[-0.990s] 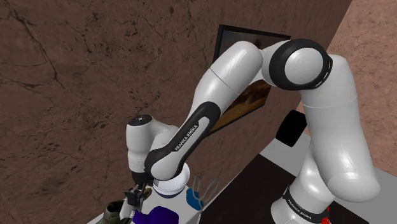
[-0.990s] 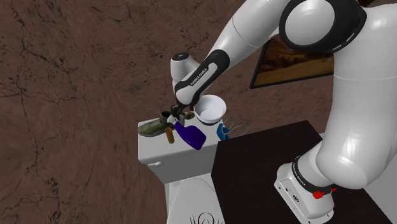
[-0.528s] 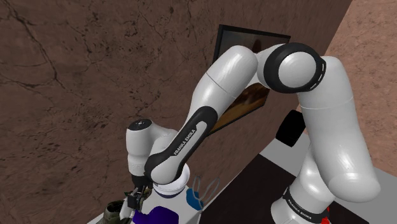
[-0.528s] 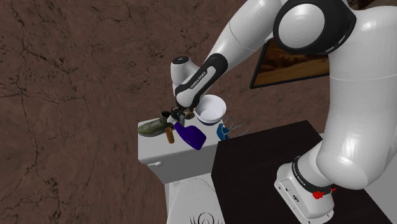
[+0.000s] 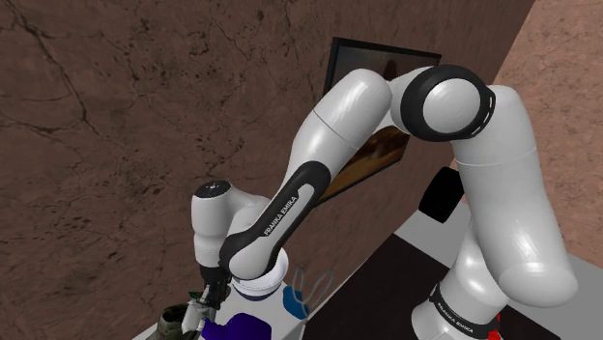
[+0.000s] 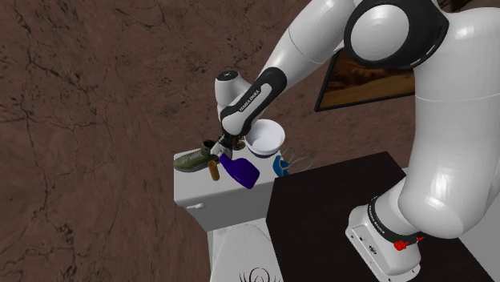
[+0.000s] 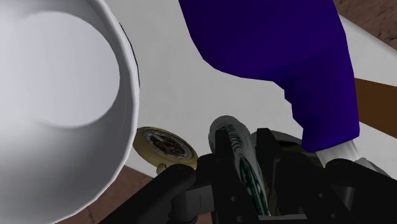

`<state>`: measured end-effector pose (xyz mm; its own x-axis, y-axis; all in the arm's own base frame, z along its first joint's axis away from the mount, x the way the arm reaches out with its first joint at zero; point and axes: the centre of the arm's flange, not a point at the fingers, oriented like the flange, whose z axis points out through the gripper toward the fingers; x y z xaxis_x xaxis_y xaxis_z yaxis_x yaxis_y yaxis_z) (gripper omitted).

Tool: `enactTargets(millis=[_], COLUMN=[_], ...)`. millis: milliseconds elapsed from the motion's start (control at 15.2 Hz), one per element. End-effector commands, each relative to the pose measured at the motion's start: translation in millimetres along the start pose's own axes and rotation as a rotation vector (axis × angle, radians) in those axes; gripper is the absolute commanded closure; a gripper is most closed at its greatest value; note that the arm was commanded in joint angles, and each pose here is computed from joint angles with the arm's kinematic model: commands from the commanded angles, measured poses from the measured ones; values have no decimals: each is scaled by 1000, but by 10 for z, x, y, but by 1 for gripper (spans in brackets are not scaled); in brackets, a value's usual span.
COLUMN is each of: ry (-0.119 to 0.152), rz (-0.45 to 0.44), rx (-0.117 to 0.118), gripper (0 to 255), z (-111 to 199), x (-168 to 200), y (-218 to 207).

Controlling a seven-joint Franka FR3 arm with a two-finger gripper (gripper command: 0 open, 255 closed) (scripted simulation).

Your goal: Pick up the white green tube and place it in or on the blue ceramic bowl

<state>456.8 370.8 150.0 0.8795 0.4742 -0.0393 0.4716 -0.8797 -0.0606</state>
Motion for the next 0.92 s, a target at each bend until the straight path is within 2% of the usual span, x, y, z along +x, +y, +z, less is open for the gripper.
enactTargets(millis=[0, 198, 858], ry=[-1, -1, -1], rz=[0, 0, 0], rx=[0, 0, 0], gripper=[255, 255, 255], z=[4, 5, -521], x=[-1, -2, -22], y=[0, 1, -31])
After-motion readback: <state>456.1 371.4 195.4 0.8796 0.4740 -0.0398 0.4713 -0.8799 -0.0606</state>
